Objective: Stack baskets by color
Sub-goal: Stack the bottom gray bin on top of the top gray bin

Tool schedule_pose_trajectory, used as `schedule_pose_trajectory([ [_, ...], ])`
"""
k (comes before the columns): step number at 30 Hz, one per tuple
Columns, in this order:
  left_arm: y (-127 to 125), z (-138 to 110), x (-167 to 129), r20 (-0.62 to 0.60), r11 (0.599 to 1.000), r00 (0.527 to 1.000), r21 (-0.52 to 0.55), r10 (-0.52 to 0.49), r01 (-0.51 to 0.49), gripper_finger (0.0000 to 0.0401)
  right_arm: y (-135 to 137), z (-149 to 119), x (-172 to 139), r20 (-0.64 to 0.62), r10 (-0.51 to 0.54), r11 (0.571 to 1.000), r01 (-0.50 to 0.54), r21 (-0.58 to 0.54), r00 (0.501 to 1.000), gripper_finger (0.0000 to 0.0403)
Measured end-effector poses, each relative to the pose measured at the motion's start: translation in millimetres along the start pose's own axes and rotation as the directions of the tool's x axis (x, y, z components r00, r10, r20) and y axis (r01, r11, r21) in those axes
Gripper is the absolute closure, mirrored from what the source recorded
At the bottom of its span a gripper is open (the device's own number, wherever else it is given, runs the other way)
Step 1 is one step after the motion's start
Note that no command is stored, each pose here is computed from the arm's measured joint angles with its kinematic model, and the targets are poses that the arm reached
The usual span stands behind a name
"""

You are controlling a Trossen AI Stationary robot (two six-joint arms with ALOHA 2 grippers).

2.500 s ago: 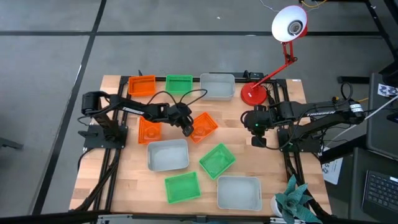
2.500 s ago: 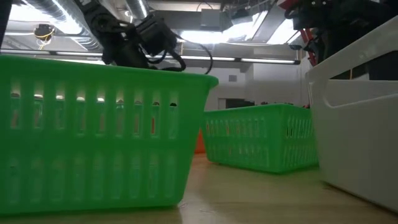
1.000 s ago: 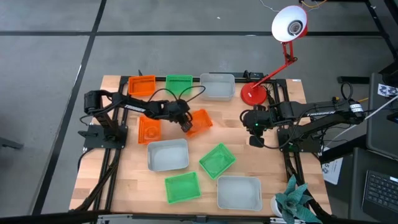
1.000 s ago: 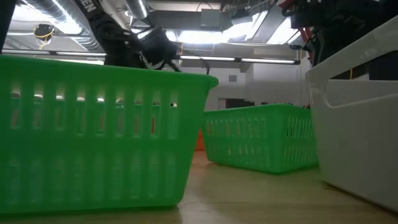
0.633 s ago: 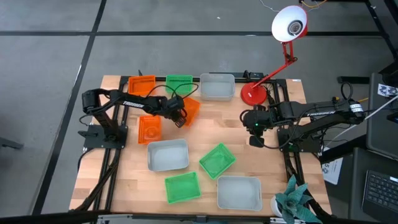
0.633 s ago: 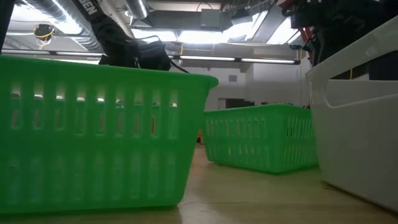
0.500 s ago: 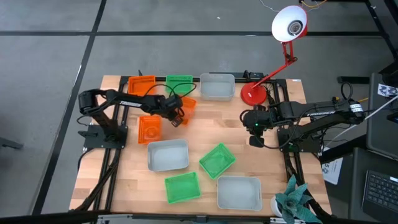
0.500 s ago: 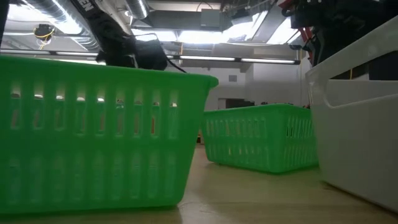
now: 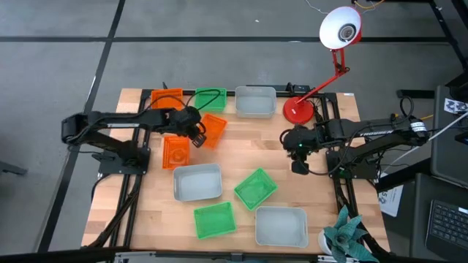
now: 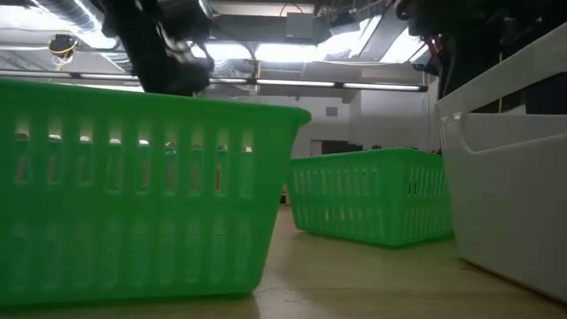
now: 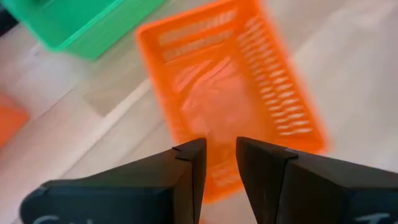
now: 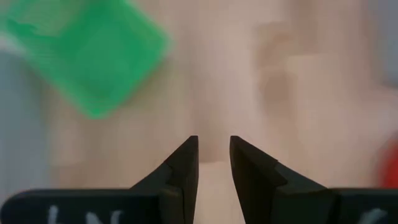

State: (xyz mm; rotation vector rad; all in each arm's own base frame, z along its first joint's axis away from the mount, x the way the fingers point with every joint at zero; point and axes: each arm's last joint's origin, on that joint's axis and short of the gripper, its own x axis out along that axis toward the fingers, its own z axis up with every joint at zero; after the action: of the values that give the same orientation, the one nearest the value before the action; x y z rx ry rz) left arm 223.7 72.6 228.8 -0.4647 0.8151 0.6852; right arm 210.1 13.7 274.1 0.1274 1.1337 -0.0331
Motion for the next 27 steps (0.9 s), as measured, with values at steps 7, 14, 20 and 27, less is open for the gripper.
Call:
schedule_pose_trajectory([
  [7,-16,-5,-23,0.072,0.996,0.994,0.021,-0.083,0.081,0.0321,32,0,10,-0.081,0.301,0.954,-0.3,0.031,0.95,0.0312],
  [14,-21,-7,-23,0.11,0.999,0.993,0.036,-0.044,0.04,0.0321,84,-5,31,-0.115,0.294,0.954,-0.298,-0.018,0.949,0.0312],
  [20,-22,-4,-23,0.142,0.999,0.989,0.027,-0.043,0.039,0.0321,122,-20,55,-0.208,0.271,0.945,-0.301,-0.128,0.94,0.0312],
  [27,-22,-4,-23,0.155,1.0,0.988,0.024,-0.024,0.021,0.0321,138,-21,74,-0.195,0.261,0.95,-0.287,-0.12,0.945,0.0312],
])
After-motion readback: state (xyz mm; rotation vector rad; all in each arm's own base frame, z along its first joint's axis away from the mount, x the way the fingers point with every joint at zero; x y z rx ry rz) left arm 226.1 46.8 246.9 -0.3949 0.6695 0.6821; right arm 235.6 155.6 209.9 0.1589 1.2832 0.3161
